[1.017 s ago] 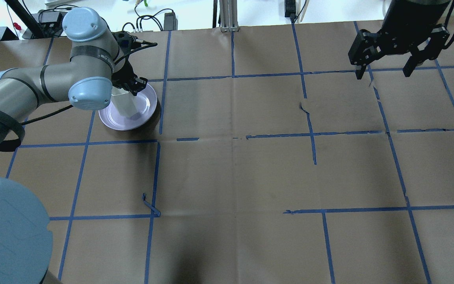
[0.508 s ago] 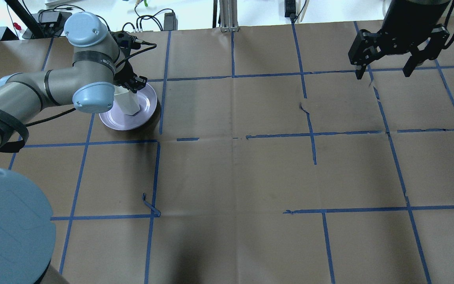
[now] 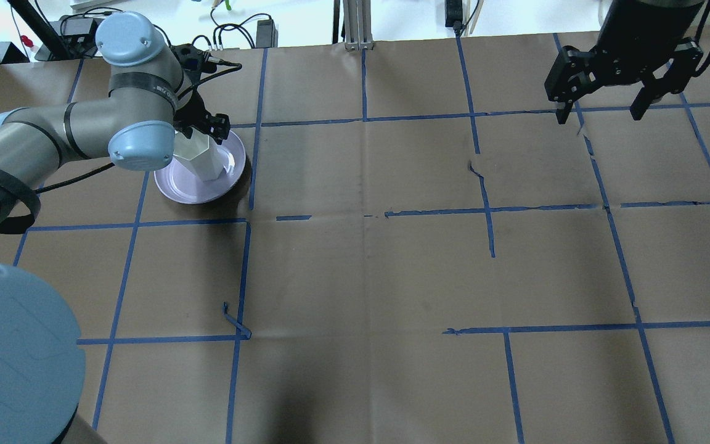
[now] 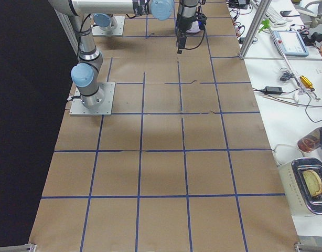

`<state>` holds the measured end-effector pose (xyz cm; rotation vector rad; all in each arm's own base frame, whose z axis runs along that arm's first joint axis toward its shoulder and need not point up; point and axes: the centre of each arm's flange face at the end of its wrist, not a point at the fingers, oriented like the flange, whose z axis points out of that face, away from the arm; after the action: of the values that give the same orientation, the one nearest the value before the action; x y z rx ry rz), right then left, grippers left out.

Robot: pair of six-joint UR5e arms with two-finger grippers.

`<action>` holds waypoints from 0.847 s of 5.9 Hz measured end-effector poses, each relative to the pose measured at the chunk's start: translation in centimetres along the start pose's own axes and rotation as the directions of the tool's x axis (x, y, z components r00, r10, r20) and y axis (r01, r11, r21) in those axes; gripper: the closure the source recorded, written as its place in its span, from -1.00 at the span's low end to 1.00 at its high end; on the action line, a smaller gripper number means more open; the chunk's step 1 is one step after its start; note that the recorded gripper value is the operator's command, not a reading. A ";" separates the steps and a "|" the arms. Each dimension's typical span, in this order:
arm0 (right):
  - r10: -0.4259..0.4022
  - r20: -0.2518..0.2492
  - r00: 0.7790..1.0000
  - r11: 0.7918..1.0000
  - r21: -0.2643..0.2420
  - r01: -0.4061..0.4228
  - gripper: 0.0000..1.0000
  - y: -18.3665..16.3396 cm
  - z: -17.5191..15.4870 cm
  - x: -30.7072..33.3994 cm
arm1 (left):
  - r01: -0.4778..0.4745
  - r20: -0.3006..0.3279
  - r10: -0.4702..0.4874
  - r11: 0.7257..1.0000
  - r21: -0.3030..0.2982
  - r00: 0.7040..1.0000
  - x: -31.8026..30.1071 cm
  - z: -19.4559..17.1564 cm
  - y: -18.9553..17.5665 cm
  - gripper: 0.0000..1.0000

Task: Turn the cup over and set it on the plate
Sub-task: 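Open the left gripper and raise it away from the mug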

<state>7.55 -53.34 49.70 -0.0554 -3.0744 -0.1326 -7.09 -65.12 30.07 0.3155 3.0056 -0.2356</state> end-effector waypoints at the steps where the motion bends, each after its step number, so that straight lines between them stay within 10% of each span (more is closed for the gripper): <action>1: 0.000 0.000 1.000 1.000 0.000 0.000 -1.00 0.0 0.0 0.0 | -0.001 -0.003 0.001 0.999 -0.045 1.000 -0.3 -4.0 0.5 -0.99; 5: 0.000 0.000 1.000 1.000 0.000 0.000 -1.00 0.0 0.0 0.0 | 0.149 -0.062 -0.158 0.980 -0.129 0.986 3.8 -19.1 7.5 -1.00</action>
<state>7.55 -53.34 49.70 -0.0554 -3.0744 -0.1327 -10.94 -53.97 47.29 0.0821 3.1006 -0.0497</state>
